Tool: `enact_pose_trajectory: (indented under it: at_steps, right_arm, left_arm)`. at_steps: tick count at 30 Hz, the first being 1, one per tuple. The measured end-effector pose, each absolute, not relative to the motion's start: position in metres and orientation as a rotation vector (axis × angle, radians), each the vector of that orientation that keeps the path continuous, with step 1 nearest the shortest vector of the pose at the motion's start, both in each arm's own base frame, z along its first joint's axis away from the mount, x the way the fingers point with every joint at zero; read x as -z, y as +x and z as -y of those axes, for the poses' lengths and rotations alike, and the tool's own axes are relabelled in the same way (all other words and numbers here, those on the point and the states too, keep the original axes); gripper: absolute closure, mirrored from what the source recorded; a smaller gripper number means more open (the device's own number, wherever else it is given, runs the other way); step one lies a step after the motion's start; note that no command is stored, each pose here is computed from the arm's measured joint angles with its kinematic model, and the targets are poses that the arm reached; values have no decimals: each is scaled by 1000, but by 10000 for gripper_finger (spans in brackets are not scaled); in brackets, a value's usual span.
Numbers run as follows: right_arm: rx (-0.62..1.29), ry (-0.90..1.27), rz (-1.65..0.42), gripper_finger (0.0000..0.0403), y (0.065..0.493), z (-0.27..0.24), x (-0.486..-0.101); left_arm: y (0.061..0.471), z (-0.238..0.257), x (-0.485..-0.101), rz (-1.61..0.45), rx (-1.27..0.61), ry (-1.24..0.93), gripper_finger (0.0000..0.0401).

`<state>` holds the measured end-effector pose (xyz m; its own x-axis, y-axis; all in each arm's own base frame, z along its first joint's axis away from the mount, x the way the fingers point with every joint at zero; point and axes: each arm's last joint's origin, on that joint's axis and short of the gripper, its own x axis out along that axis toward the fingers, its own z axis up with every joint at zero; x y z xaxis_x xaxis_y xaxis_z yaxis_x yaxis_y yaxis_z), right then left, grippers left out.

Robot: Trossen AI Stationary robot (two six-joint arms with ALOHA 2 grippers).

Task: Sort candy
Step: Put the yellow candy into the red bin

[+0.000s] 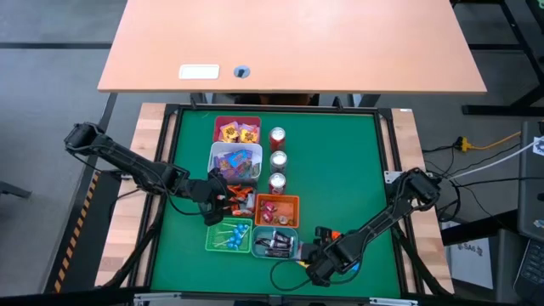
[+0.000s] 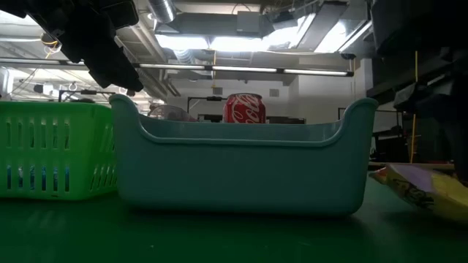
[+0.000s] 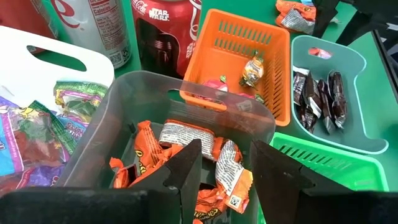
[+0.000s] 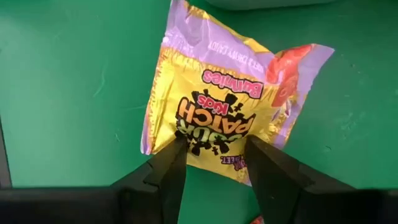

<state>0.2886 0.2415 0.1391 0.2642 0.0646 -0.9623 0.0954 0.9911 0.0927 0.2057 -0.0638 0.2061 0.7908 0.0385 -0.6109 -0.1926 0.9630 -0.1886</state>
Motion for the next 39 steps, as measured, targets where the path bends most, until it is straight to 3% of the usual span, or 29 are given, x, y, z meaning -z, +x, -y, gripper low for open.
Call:
enact_pose_trajectory:
  at_steps: [4,11,13,18,26,31,39]
  right_arm:
    - [20,142,-1307,272,288,-242,-139]
    - [13,147,-1310,379,288,-241,-140]
    - [6,154,-1310,393,288,-241,-142]
    - [0,141,-1328,382,286,-240,-156]
    - [62,84,-1350,393,292,-229,-208]
    - [108,-15,-1281,396,309,-212,-241]
    - [194,-244,-1097,396,348,-166,-270]
  left_arm:
    - [206,64,-206,-648,-125,-247,275]
    - [206,64,-206,-648,-125,-247,275]
    - [206,64,-206,-644,-124,-249,275]
    - [206,64,-207,-641,-123,-250,275]
    - [213,67,-216,-534,-43,-202,275]
    - [219,72,-231,-381,31,-152,275]
    - [223,74,-245,-239,47,-267,275]
